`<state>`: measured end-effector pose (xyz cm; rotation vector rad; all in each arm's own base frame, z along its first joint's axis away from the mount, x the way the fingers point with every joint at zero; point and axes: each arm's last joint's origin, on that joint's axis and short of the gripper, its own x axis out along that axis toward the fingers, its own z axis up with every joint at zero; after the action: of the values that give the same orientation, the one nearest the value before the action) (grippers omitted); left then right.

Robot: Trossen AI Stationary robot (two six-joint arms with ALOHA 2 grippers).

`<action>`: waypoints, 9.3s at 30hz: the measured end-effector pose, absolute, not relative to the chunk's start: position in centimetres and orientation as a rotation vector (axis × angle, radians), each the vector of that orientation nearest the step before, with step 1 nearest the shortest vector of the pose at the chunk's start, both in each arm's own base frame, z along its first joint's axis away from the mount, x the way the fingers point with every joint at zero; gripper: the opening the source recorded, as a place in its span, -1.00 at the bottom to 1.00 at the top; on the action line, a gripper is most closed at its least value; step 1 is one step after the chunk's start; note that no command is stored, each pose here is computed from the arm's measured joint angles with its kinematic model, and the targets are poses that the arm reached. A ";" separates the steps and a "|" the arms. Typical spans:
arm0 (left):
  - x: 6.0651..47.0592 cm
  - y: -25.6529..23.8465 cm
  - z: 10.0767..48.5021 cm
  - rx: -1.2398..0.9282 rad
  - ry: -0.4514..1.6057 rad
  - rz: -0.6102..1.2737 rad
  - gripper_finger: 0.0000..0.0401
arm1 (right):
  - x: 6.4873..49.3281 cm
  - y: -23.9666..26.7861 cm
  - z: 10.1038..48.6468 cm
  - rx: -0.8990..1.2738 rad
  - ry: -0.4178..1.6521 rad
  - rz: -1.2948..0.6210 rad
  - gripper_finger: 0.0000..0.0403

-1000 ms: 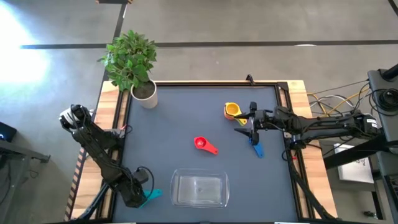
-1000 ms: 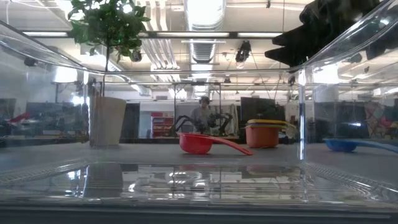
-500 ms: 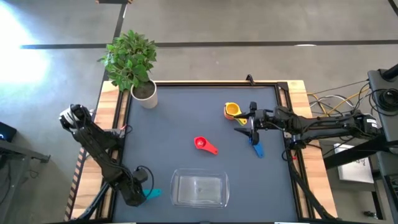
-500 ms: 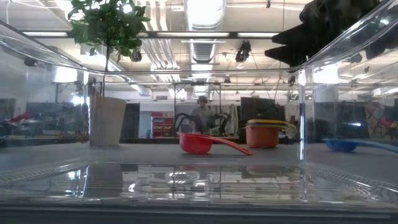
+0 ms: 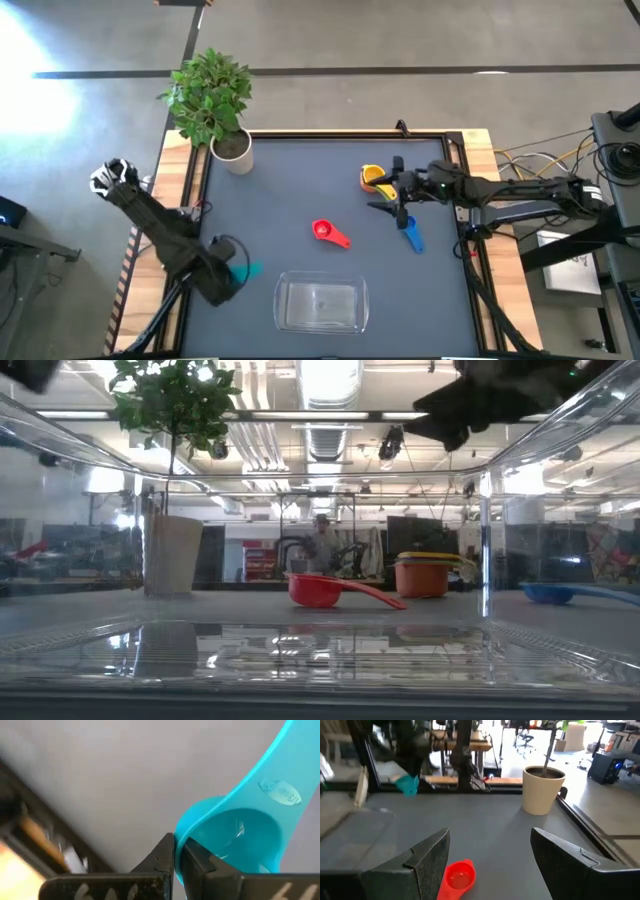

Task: Nest measuring cups in basket
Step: Stack the light blue measuring cup on top of the yellow measuring cup

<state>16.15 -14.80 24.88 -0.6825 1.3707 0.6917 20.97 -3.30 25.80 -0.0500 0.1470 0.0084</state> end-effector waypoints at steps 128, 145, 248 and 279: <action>33.5 1.4 26.2 -0.454 1.079 0.481 -1.00 | 34.7 -4.6 22.9 -0.326 0.486 0.179 0.05; 33.5 1.5 26.2 -0.469 1.082 0.473 -1.00 | 34.8 -3.8 23.1 -0.258 0.473 0.192 0.16; 33.8 2.6 24.5 -0.465 1.029 0.424 -0.77 | 34.4 -4.0 22.7 -0.267 0.551 0.132 -0.37; 30.3 -1.5 24.5 -0.291 0.900 0.429 -0.36 | 29.4 -6.1 25.1 -0.191 0.663 0.070 -0.73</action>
<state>30.34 -1.48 24.52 -0.2911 0.9002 0.4288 29.38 -6.09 25.09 -0.1905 0.6626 0.0704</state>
